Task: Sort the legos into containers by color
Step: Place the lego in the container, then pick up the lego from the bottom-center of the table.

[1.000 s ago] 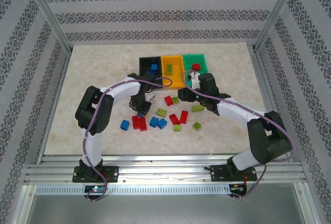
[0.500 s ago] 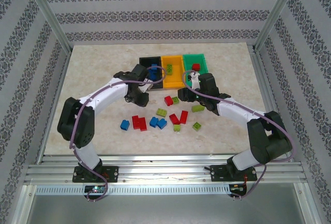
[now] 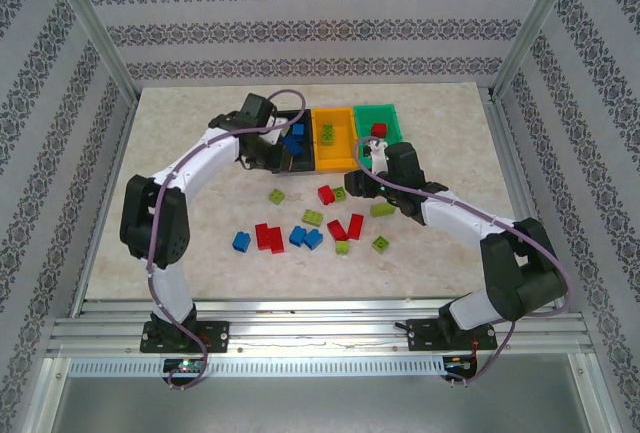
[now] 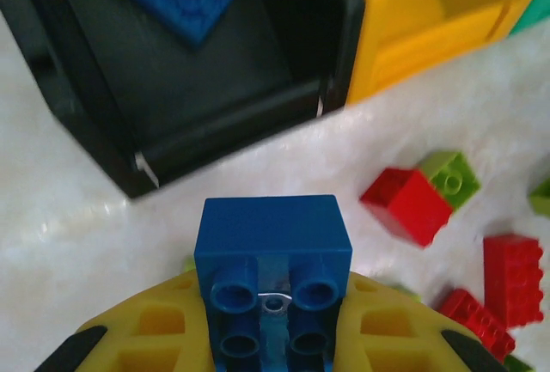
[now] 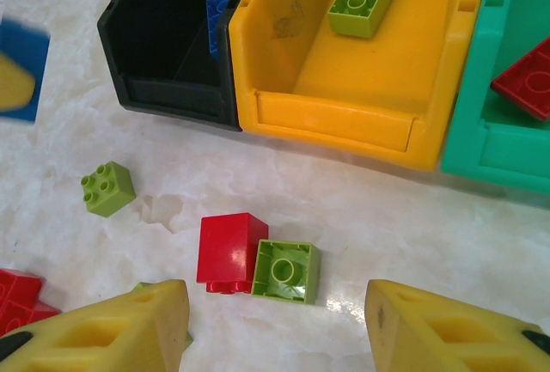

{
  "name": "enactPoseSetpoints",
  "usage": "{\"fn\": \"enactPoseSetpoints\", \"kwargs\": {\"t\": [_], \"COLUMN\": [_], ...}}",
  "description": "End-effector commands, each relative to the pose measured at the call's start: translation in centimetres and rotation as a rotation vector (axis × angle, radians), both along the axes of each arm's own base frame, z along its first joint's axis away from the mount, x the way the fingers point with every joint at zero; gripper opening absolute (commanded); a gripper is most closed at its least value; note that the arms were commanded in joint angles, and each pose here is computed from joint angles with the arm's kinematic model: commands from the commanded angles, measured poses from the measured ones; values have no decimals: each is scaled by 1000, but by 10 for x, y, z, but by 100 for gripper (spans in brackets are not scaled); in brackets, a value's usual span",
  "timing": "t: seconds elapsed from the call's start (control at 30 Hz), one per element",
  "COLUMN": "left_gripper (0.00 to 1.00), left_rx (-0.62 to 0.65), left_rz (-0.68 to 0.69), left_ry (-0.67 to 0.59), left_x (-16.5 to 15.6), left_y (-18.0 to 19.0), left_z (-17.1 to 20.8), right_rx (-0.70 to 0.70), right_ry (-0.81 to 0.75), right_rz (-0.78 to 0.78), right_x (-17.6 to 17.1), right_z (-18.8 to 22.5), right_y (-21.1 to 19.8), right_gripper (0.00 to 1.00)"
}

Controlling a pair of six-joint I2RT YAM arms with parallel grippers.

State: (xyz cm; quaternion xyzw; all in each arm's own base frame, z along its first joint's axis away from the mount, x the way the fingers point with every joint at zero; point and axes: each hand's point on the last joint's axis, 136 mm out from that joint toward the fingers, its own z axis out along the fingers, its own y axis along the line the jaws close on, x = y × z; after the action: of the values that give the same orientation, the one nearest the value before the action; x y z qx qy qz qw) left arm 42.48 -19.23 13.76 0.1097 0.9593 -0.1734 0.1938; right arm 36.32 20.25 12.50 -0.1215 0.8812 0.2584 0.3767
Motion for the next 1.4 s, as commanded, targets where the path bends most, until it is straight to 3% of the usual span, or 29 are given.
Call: {"fn": "enactPoseSetpoints", "kwargs": {"t": [0.0, 0.17, 0.37, 0.43, 0.5, 0.7, 1.07, 1.37], "left_gripper": [0, 0, 13, 25, 45, 57, 49, 41], "left_rx": [13, 106, 110, 95, 91, 116, 46, 38], "left_rz": [34, 64, 101, 101, 95, 70, 59, 56], "left_ry": [-29, -56, -46, -48, -47, -46, -151, -241], "left_x": [28, 75, 96, 95, 92, 82, 58, 10], "left_y": [1, 5, 1, -1, -1, 4, 6, 26], "left_z": [17, 22, 26, 29, 31, 32, 57, 71], "right_rx": [23, 26, 21, 21, 22, 24, 17, 55], "right_ry": [-35, -43, -56, -58, -57, -43, -27, 19], "right_rz": [16, 17, 11, 12, 13, 20, 24, 97], "right_x": [-3, -4, -5, -5, -4, -3, -2, -7], "right_z": [11, 14, 17, 17, 16, 11, 3, -1], "right_y": [6, 5, 3, 3, 4, 7, 9, 29], "right_gripper": [57, 57, 57, 57, 57, 57, 57, 57]}}
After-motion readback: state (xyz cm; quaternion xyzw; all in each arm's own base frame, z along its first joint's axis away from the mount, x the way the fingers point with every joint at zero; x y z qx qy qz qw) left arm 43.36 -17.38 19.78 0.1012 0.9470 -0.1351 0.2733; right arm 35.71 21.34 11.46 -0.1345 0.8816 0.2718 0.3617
